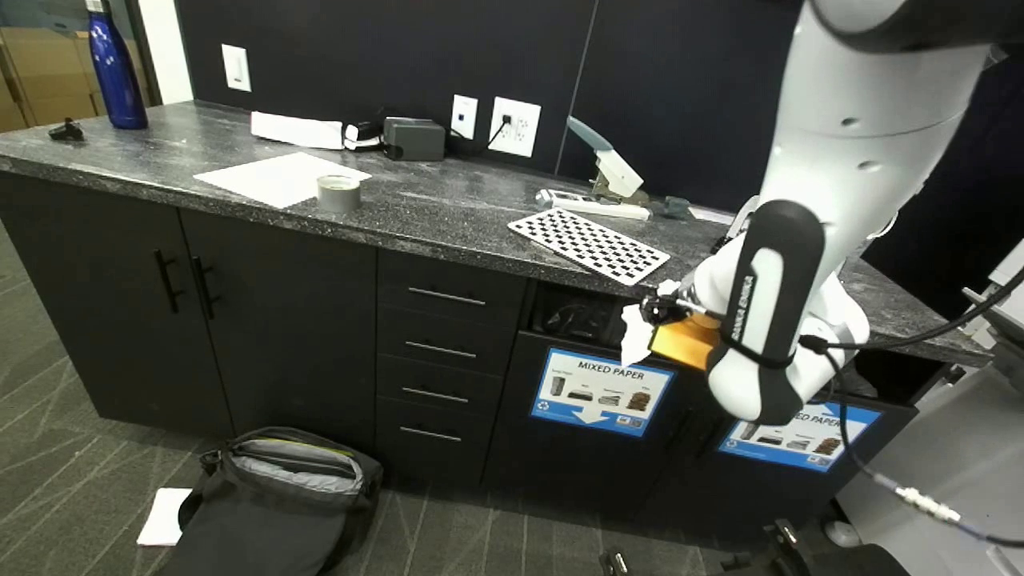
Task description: Put all the white pieces of paper in the left bin
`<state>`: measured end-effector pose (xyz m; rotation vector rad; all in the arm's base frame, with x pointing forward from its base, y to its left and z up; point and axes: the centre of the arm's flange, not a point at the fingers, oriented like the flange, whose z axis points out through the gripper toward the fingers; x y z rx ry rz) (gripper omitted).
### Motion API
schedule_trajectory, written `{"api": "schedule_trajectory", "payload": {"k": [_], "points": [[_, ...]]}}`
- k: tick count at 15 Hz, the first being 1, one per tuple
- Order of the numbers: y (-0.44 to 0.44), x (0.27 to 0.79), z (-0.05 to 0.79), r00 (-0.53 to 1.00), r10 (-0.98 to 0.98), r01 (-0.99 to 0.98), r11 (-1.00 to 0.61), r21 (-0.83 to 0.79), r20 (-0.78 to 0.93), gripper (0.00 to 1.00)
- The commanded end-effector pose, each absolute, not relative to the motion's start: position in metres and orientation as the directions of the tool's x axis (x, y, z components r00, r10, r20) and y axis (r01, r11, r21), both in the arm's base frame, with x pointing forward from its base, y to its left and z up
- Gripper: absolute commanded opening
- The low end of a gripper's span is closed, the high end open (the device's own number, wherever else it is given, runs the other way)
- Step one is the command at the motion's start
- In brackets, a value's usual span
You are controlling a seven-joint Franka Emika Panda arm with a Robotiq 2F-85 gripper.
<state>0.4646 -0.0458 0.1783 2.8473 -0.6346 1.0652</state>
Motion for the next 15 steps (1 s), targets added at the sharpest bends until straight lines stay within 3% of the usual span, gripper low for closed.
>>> {"api": "schedule_trajectory", "payload": {"k": [1,7,15], "points": [[-0.022,0.418,0.094,0.688,-0.375,-0.407,-0.908,-0.098,0.621,0.09],[-0.002,0.413,0.052,0.593,-0.38,-0.401,-0.904,-0.149,0.71,0.08],[0.007,0.461,0.06,0.414,-0.358,-0.367,-0.907,-0.206,0.837,0.09]]}}
